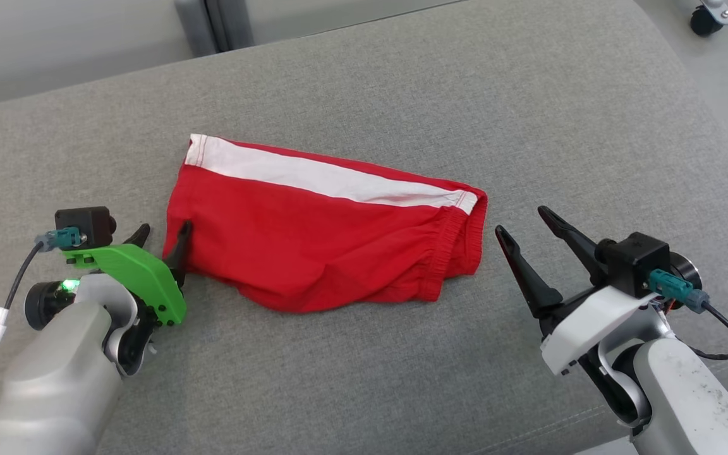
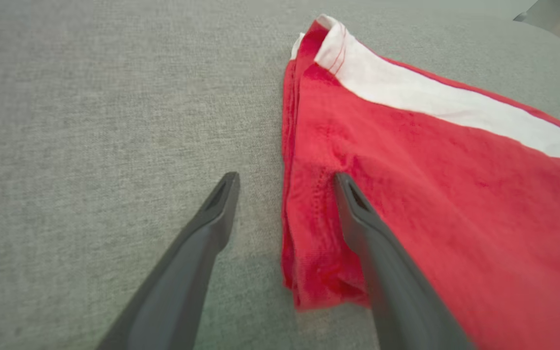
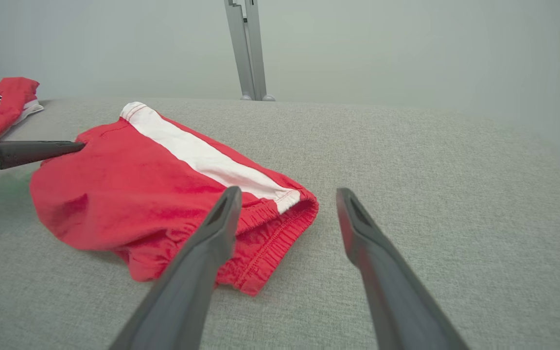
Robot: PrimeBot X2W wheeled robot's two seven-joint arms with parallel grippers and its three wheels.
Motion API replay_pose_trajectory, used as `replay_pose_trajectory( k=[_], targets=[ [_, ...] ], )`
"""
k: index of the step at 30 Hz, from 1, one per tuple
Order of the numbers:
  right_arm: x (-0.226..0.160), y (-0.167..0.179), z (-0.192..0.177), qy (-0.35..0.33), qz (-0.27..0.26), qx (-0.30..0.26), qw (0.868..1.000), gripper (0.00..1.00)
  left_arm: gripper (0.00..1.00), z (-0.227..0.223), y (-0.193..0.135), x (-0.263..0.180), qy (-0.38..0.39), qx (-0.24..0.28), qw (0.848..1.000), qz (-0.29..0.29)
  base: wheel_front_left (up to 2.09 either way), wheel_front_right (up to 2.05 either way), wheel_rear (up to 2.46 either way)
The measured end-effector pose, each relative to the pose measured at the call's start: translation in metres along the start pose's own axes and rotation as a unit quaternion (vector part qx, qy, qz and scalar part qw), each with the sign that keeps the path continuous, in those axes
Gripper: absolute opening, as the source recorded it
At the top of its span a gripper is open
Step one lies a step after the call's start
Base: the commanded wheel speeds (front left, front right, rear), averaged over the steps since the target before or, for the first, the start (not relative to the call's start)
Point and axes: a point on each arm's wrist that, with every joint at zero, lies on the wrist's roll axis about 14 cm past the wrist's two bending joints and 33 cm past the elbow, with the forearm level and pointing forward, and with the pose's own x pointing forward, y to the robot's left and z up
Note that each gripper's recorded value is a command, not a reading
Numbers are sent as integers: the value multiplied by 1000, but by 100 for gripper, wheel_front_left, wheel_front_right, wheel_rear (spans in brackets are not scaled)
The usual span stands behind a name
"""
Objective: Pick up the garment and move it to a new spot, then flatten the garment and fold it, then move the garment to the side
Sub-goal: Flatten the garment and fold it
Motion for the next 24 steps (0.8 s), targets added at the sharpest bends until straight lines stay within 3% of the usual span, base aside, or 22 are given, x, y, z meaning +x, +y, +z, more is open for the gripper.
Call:
replay_pose_trajectory(
  k=[10,11,12,13,14,15,24],
  targets=[
    [-8,-8,-3,7,-20,2,1000,100,100,-24,-16,12,60,-2,998,-25,0,0,0],
    [-8,-7,-2,6,-20,3,1000,100,62,-25,-18,12,65,-1,997,-28,0,0,0],
    [-8,-7,-1,5,-20,4,1000,100,41,-26,-20,12,68,1,997,-31,0,0,0],
    [-8,-6,-1,4,-20,4,1000,100,37,-26,-22,12,70,3,997,-34,0,0,0],
    [-8,-6,0,2,-19,5,1000,100,16,-26,-24,11,70,4,997,-36,0,0,0],
    [-8,-5,1,1,-19,6,1000,100,2,-26,-26,11,69,6,997,-39,0,0,0],
    [-8,-2,9,-16,-17,10,1000,100,0,-7,-25,0,-6,-17,999,-31,0,0,0]
  ],
)
